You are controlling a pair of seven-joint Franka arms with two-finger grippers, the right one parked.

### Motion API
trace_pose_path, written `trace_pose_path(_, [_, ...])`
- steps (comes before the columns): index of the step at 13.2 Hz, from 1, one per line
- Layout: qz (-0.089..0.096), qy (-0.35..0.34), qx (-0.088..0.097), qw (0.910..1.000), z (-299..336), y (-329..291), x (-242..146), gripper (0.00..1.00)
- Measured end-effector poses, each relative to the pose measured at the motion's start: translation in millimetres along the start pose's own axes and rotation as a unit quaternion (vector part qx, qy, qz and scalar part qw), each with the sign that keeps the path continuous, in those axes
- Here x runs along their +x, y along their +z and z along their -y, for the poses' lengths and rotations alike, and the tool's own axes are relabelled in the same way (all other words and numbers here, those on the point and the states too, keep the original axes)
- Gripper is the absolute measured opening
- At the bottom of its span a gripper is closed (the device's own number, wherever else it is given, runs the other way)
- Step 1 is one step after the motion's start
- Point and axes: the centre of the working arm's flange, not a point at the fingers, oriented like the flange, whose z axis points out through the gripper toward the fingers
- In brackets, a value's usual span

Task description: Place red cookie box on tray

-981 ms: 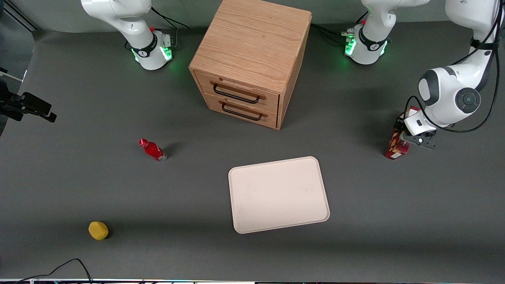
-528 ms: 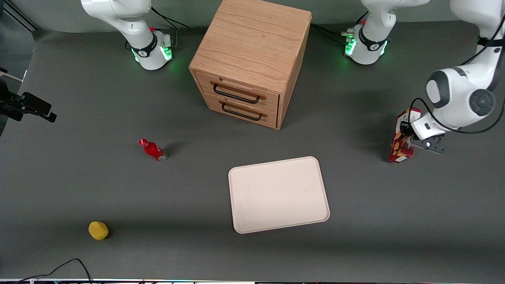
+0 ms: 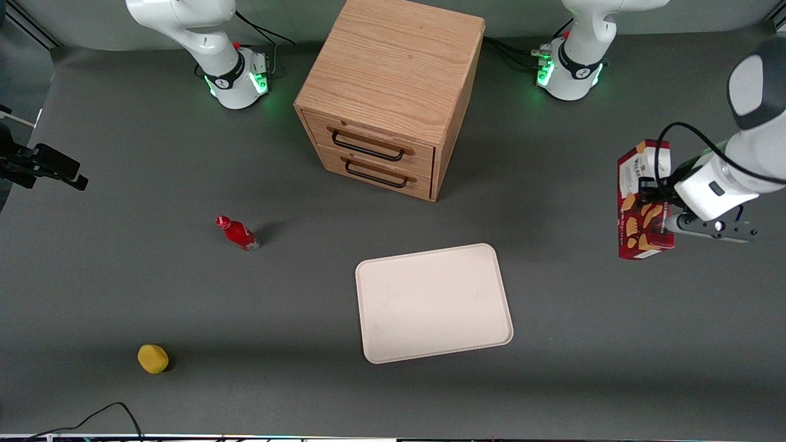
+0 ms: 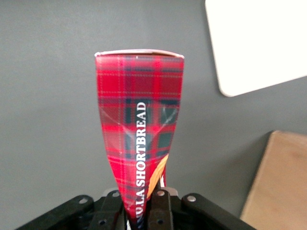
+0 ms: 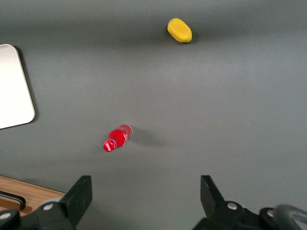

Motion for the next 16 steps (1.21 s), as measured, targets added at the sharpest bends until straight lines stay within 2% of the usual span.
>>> trace_pose_path(1, [-0.003, -0.026, -0.001, 0.9996, -31, -3, 5, 0.17])
trace_pose_path(3, [0.004, -0.068, 0.002, 0.9977, -99, 32, 23, 0.17])
trace_pose_path(6, [-0.032, -0.104, -0.004, 0.9940, -165, 131, 74, 0.17])
trace_pose_path(9, [-0.055, -0.118, -0.014, 0.9913, -172, 235, 114, 0.17])
trace_pose_path(12, [-0.088, -0.125, -0.014, 0.9882, -177, 293, 127, 0.17])
trace_pose_path(13, [-0.095, -0.122, -0.013, 0.9879, -179, 298, 128, 0.25])
trace_pose_path(15, [-0.102, -0.122, -0.009, 0.9873, -180, 290, 128, 0.48])
trace_pose_path(16, [-0.096, -0.124, 0.001, 0.9876, -177, 279, 127, 0.58])
